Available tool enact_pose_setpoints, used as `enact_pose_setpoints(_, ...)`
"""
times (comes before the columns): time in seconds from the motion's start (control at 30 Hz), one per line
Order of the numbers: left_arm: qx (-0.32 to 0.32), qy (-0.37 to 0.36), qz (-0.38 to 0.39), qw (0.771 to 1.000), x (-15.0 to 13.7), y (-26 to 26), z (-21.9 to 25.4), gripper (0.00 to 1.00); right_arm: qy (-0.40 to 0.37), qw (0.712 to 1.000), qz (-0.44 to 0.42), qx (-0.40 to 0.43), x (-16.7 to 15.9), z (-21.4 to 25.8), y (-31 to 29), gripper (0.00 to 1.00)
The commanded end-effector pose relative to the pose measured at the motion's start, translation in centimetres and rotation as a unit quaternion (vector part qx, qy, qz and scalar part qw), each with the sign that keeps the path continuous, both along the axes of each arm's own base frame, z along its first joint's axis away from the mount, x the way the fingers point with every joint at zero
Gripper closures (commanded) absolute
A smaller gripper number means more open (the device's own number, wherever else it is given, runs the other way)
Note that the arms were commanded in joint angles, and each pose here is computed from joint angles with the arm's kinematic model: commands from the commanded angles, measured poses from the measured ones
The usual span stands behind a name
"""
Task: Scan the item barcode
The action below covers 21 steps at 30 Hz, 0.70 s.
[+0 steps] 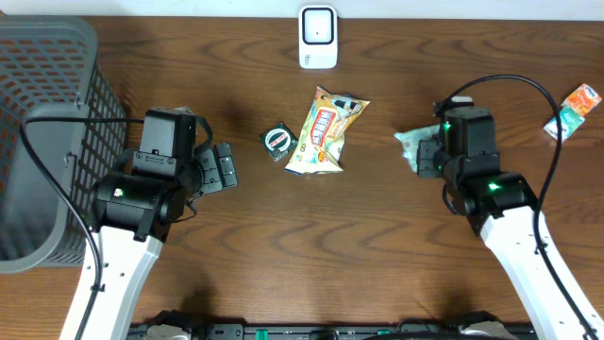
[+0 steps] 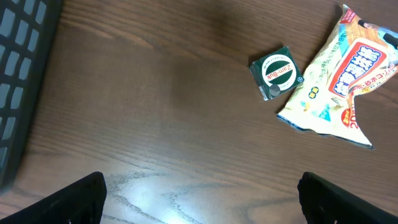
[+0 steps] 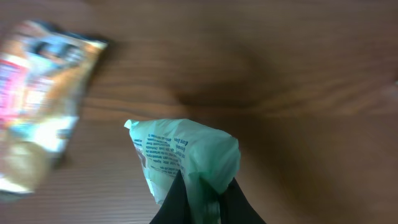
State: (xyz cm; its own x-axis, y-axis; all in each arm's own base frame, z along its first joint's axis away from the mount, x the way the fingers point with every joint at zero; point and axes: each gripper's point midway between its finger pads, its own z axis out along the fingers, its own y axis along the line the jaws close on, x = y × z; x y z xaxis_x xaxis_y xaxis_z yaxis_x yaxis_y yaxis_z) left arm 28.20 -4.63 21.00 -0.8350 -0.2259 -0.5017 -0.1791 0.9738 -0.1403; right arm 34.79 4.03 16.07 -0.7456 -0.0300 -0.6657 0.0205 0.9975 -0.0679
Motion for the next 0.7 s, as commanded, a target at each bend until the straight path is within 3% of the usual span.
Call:
enact_pose_setpoints(0.0,-0.004,-0.003,0.004,1.0,0.2,0.0,0.3,0.02,0.011,0.994,-0.046,-0.1,0.6,-0.5,-3.1,0.99)
enact_pose_setpoints(0.13,-0.004,-0.003,0.004,1.0,0.2,0.0,0.3,0.02,0.065,0.988,-0.05,-0.129,0.9,-4.1,-3.6,0.98)
enact_pose_setpoints(0.3,-0.004,-0.003,0.004,1.0,0.2,0.0,0.3,0.03,0.109,0.973,-0.06,-0.196,0.5,-6.8,-4.4,0.89)
enact_pose_setpoints(0.67,-0.004,-0.003,0.004,1.0,0.2,0.0,0.3,0.02,0.082,0.978,0.038,-0.186,-0.3,-7.0,4.0,0.76)
